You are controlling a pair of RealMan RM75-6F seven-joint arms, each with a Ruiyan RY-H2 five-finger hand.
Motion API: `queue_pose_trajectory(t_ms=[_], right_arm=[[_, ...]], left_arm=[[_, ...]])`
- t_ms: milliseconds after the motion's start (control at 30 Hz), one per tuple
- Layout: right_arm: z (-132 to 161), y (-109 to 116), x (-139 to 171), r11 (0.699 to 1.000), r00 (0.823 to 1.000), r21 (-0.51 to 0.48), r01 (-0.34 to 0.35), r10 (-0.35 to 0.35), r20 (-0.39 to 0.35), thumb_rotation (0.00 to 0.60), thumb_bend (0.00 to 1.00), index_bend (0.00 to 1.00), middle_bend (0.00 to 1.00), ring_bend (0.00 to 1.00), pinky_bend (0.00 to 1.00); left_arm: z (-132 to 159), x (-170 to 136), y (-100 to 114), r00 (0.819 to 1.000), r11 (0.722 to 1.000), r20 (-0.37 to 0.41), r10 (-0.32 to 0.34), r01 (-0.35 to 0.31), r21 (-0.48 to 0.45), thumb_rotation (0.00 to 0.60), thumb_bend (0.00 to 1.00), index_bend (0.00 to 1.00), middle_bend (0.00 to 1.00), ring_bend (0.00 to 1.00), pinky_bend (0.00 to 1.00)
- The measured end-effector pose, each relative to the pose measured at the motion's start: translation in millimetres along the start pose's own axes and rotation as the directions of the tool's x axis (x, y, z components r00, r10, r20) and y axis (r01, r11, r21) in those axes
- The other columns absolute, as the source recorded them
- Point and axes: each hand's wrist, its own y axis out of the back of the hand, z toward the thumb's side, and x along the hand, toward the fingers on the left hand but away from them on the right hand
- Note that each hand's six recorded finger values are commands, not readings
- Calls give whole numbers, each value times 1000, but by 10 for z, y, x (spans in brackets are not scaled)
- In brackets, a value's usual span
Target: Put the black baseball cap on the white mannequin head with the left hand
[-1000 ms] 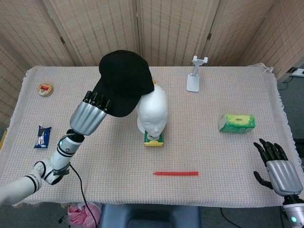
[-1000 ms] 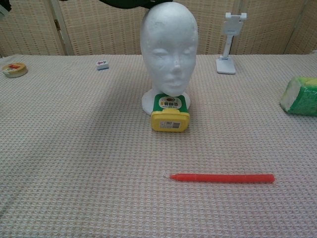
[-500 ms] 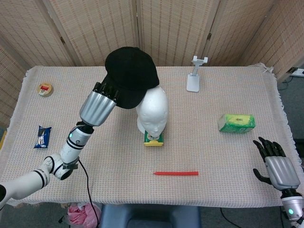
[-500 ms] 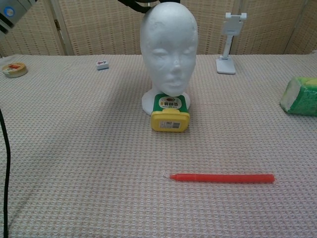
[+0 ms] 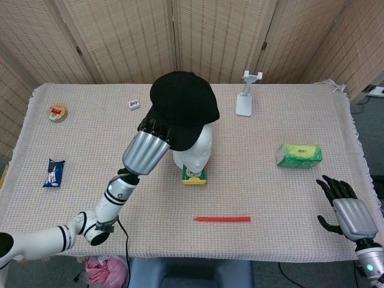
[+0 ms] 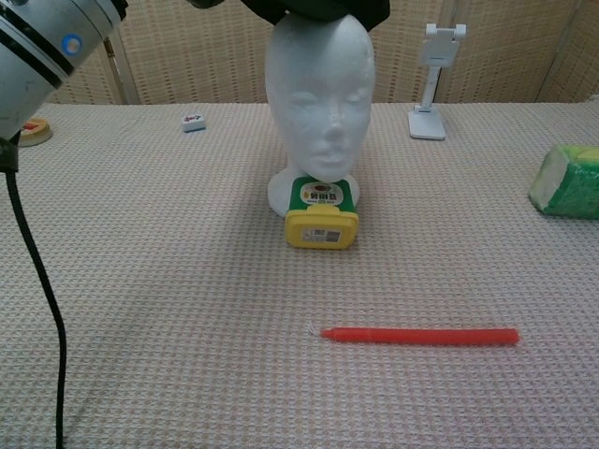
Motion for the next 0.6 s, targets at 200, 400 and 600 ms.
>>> queue_pose_trajectory(t_ms=[200,400,600], right_arm=[[17,-3,52,1000,1000,3,-5,5,-18,600,254,0,0,0,0],[91,-54,93,1000,998,14,-25,25,-50,600,254,0,0,0,0],[149,-65,149,999,996,13,-34,35,-83,600,253,0,0,0,0]], left_arm=[[90,-49,156,1000,1000,-7,0,0,-7,600,461,682,747,581,695],[93,-179,296,999,1000,-36,-9,10,7,600,461,681,748,580,695],[223,-349,380,998,999,-57,-28,29,13,600,460,680,747,580,695]])
